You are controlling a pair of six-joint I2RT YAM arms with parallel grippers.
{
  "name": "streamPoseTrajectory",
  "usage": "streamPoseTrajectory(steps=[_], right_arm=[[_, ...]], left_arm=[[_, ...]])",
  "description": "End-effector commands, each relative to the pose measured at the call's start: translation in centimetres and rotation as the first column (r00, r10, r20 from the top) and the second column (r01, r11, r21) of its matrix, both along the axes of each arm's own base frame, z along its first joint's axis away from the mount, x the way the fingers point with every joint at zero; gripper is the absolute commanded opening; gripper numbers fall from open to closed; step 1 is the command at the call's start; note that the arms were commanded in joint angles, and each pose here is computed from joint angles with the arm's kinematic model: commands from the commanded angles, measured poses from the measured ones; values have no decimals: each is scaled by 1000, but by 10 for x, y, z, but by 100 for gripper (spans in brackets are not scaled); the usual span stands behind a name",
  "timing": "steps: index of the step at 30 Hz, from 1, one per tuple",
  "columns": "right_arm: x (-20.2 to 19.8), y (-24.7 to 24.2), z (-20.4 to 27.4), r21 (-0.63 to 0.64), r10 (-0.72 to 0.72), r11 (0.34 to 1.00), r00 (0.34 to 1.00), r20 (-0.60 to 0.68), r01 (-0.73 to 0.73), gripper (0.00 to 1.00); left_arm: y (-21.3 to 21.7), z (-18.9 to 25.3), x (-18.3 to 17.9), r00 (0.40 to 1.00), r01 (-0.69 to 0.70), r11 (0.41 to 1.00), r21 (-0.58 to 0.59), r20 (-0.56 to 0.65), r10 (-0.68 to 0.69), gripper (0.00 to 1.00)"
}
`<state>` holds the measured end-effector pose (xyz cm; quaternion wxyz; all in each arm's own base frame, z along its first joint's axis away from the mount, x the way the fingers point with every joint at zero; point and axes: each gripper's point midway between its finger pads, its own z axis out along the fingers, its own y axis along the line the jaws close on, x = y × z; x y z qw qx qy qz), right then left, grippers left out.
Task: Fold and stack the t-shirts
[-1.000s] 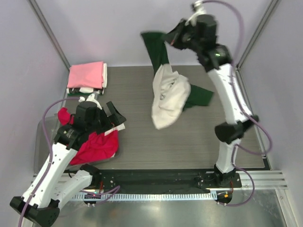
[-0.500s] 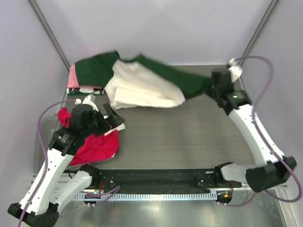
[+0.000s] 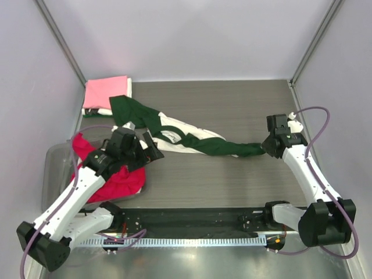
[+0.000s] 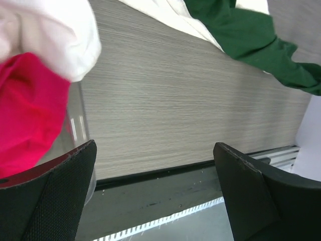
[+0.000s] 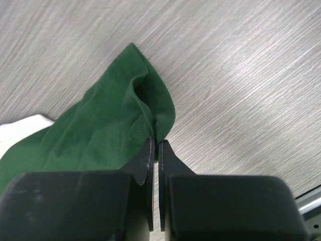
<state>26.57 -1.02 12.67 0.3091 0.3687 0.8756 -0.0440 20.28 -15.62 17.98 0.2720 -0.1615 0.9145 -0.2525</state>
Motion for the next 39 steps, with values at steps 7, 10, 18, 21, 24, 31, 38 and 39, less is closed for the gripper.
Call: streamPoseTrajectory(steps=[7,10,18,21,24,31,38,39], right_arm=[[-5,-40,-20,204,-72,977,997,18,67,1],[-2,-33,-27,254,-52,966,999,-6,51,1],[10,-21,-32,327,-6,945,1000,2,5,1],[14,-11,-36,377,23,926,1000,5,-23,1],[14,-10,-38,387,32,921,999,1,-30,1],[20,-1,-43,435,58,899,998,-1,-52,1],[23,4,-48,453,81,889,997,-9,-68,1],[23,4,-48,454,81,889,997,-10,-68,1]], left_arm=[[-51,-38,42,1000,-3,991,136,0,3,83],[-58,-55,51,999,-40,988,150,9,39,70],[-73,-93,90,995,-75,980,185,77,61,66],[-71,-105,102,993,-89,968,233,97,68,66],[-72,-115,111,993,-87,965,246,99,65,63],[-63,-144,121,993,-110,945,308,71,93,57],[-52,-146,129,984,-151,935,321,139,111,54],[-51,-149,130,984,-151,933,326,138,111,53]])
